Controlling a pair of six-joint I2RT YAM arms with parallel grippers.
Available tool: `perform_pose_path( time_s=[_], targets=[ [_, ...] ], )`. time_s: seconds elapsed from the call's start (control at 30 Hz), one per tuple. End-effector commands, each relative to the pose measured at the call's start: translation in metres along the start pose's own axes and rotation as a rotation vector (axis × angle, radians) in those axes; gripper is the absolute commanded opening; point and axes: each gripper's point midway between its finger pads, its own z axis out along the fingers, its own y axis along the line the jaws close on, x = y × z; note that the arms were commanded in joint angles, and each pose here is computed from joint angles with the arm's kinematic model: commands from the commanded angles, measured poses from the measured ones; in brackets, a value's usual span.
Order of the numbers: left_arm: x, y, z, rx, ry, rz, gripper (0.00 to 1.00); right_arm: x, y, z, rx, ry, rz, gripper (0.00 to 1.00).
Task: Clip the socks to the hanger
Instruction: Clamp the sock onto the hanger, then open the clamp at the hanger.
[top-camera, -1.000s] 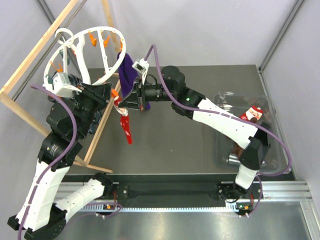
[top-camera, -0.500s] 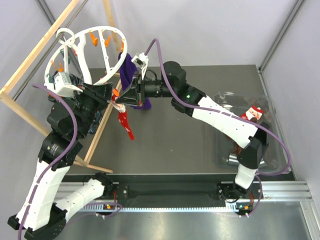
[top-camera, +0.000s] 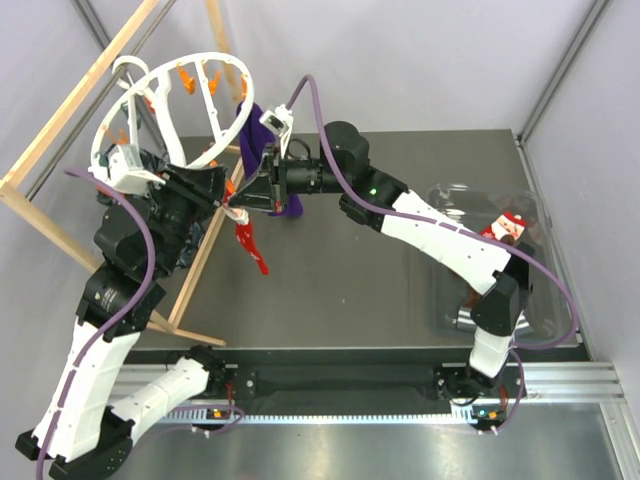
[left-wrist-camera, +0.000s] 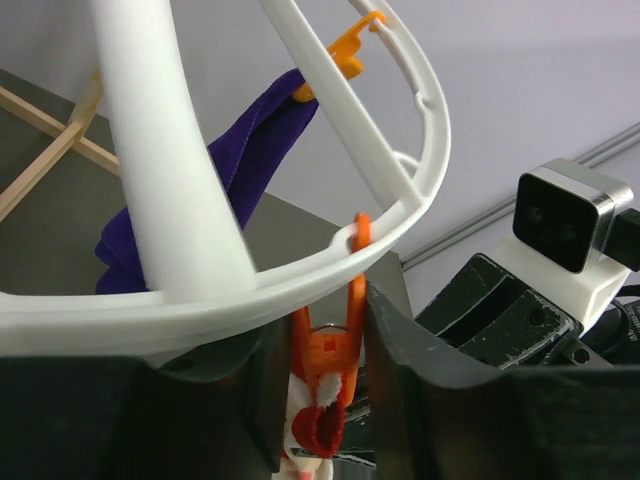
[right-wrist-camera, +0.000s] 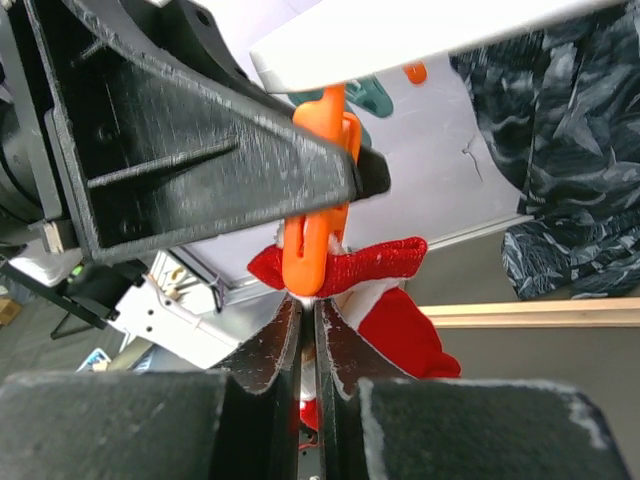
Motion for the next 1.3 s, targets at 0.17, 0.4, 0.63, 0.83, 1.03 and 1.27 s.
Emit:
perform_pose_path(
  time_s=[0.17,0.4,0.63,0.83,1.03,1.27],
  targets=[
    [0.015,-0.002,-0.004,0.040,0.054,0.008,0.54,-0.033,0.022,0.002,-0.055,-0.106,-0.054,0.09],
    [0.005,-0.012,-0.013,0.088,0.036,0.020,0.67,-0.031,0.011,0.002,-0.003,-0.106,-0.060,0.09],
    [-0.006,-0.024,-0.040,0.188,0.039,0.110,0.64,-0.038,-0.012,-0.004,0.130,-0.106,-0.132,0.09],
    [-0.031,0.001,-0.061,0.016,0.013,0.140,0.61,-0.041,-0.033,-0.007,0.191,-0.120,-0.143,0.09],
    [-0.062,0.029,-0.074,-0.186,-0.065,0.172,0.61,-0.048,-0.049,-0.011,0.211,-0.132,-0.154,0.09],
    [-0.052,0.049,-0.068,-0.302,-0.038,0.162,0.61,-0.061,-0.069,-0.024,0.223,-0.157,-0.108,0.08]
  ],
)
